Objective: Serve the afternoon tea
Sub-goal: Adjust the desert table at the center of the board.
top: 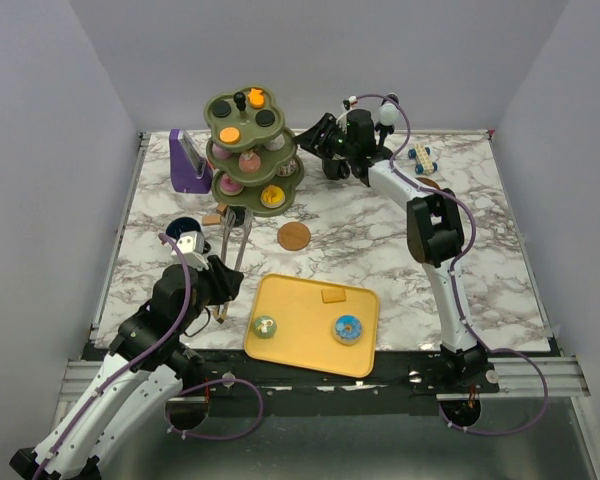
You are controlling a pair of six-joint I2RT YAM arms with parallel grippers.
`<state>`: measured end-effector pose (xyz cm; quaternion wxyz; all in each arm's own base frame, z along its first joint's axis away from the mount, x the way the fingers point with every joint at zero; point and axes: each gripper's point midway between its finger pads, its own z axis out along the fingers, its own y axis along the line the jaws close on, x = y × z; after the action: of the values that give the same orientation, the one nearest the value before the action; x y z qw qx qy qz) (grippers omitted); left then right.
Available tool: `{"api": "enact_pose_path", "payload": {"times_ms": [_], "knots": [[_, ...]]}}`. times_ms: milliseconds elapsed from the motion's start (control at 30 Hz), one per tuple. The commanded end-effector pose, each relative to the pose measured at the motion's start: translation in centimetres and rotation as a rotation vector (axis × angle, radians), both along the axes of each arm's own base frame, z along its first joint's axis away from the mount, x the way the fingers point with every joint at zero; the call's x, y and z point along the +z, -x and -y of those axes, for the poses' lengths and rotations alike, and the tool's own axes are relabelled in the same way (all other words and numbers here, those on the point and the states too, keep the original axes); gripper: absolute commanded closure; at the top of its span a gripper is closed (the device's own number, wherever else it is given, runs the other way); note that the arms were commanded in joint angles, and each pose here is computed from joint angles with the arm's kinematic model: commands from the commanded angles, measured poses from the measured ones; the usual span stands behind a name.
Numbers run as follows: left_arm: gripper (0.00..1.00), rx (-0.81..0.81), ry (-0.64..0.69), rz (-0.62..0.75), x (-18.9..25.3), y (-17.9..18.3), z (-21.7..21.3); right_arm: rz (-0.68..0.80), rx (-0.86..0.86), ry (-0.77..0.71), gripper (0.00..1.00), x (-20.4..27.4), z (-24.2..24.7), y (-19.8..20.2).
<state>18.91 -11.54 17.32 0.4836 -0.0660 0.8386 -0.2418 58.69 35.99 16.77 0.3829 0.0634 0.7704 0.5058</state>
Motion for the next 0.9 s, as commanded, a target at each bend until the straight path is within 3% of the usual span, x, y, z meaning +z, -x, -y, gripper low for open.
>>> {"api": "enact_pose_path", "payload": {"times_ms": [0,333,867], "knots": [[0.48,0.005,0.014,0.012,0.2,-0.2,0.1,-0.01,0.02,-0.029,0.5,-0.3,-0.4,-0.1],[0.48,0.003,0.017,0.012,0.2,-0.1,0.2,-0.027,0.048,-0.061,0.59,-0.2,-0.6,1.4],[0.48,-0.004,0.026,0.019,0.3,0.0,0.3,-0.034,0.072,-0.094,0.63,0.3,-1.4,4.6]]}}
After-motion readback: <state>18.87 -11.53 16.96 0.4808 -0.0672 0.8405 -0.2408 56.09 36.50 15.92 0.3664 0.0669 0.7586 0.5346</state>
